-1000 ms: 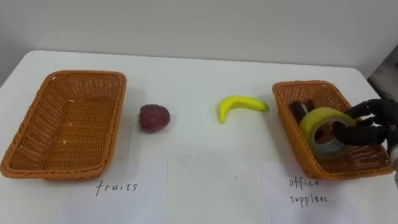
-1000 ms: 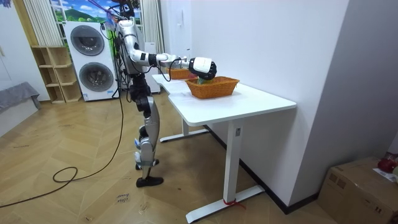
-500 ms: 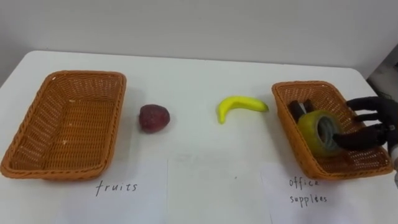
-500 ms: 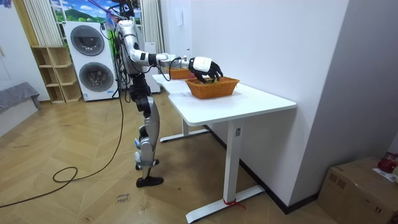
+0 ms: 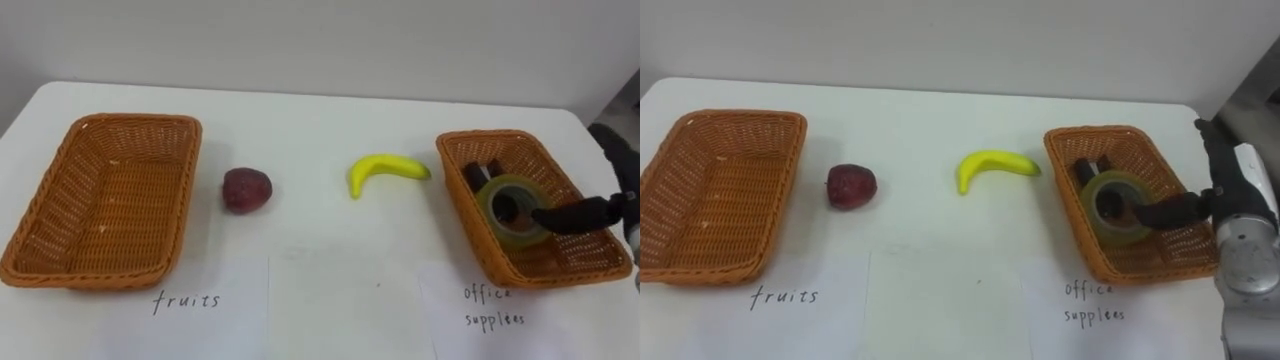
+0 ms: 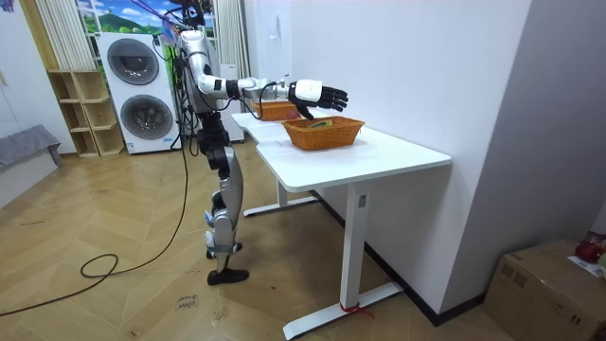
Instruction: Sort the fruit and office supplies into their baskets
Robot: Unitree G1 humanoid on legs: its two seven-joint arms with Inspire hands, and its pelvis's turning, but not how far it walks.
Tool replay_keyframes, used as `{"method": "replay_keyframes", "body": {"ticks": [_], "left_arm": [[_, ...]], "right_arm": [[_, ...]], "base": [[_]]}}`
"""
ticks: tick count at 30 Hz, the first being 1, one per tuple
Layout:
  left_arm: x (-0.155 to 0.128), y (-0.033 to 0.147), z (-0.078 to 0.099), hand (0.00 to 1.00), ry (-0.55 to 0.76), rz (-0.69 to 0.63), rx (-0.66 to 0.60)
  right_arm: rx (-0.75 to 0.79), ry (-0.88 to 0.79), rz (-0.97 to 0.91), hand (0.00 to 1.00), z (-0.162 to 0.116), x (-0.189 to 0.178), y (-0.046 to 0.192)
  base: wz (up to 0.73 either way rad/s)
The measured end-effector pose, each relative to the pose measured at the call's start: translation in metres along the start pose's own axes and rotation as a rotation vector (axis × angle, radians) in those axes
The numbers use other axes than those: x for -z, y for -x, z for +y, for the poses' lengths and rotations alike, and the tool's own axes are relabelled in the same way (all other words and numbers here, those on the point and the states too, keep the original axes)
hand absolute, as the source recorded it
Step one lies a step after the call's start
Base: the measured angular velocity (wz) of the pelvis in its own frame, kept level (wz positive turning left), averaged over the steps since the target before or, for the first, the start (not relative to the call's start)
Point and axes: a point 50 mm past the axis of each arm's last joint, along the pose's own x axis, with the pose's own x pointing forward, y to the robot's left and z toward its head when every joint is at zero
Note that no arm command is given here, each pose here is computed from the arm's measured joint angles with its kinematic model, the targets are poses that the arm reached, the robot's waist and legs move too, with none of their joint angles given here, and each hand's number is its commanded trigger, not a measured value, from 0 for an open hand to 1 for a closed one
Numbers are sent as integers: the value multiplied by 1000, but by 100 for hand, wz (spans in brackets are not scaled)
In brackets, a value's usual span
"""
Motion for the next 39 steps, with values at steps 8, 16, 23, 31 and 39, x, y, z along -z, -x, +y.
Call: {"method": "replay_keyframes", "body": {"ticks": [8,16,23,31,39], "left_arm": [[-3,0,1,0,3,-12,-1],[-7,-1,2,0,8,-20,-4],[-12,-1,2,0,10,-49,-6],[-13,0,4,0,10,-66,-17],[-7,1,4,0,9,-56,-19]], "right_arm": [[14,2,-45,0,-3,-10,1],[19,-9,-72,0,-5,-17,2],[46,-54,-174,0,-11,-40,5],[104,-67,-285,0,-19,-63,7],[101,-79,-287,0,-19,-64,7]], "base": [[0],[0],[-3],[0],[0]]}}
